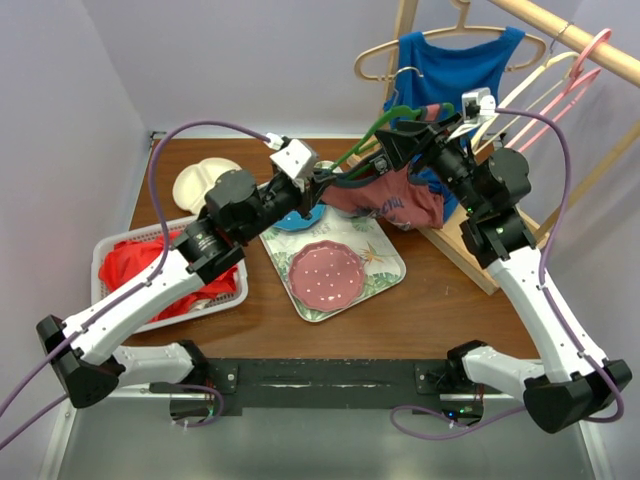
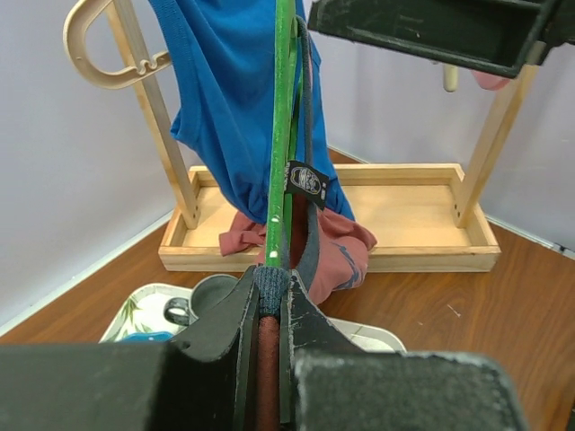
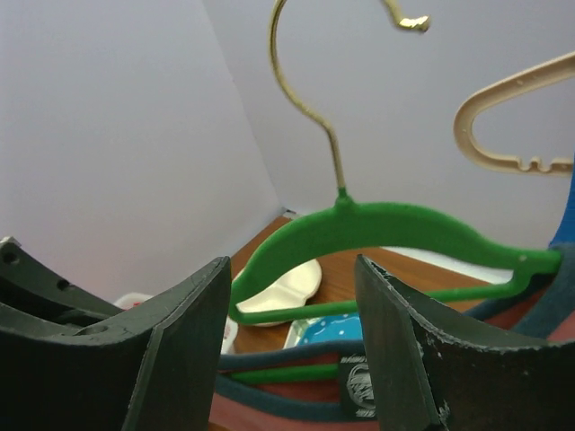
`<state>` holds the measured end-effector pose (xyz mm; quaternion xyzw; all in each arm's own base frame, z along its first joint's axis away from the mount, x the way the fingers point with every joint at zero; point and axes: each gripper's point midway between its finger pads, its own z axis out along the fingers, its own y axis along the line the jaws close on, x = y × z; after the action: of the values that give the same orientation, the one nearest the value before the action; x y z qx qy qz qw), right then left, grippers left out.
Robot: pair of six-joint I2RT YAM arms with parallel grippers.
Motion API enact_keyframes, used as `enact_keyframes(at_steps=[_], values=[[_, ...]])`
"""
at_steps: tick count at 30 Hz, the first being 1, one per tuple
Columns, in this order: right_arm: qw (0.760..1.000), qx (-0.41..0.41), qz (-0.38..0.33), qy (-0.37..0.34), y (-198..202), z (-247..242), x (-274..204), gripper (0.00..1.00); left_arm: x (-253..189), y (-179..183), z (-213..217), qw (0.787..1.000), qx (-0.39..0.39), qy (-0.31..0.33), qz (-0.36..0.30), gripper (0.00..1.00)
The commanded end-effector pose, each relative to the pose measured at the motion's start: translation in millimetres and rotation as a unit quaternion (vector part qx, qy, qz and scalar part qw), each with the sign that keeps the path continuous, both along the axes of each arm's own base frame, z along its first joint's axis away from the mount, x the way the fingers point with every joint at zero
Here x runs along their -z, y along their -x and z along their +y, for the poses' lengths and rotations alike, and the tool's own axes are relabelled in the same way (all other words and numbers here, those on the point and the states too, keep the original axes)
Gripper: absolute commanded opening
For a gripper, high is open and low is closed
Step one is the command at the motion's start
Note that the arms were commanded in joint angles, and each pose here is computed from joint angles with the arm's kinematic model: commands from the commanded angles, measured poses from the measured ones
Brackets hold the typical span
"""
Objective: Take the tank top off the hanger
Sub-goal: Pick up the hanger from the clothesline.
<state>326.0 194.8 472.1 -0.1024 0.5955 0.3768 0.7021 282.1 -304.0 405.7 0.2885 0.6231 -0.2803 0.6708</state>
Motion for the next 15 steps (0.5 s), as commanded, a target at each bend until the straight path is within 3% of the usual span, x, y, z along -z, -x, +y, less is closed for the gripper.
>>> enact_keyframes(at_steps=[1,4,9,15], values=[[0.997,-0.009,-0.073,0.01,15,-1,-30,0.59,-57,21,16,0.995,0.015,0.084,-0.055,0.0],[0.998,-0.025,-0.058,-0.007,19,5,-26,0.57,-52,23,18,0.995,0.015,0.084,-0.054,0.0],[0.995,0.034,-0.089,0.014,19,-8,-39,0.57,-47,26,19,0.995,0.02,0.08,-0.049,0.0],[0.995,0.035,-0.097,0.019,13,-5,-53,0.56,-46,32,20,0.995,0.03,0.082,-0.051,0.0]])
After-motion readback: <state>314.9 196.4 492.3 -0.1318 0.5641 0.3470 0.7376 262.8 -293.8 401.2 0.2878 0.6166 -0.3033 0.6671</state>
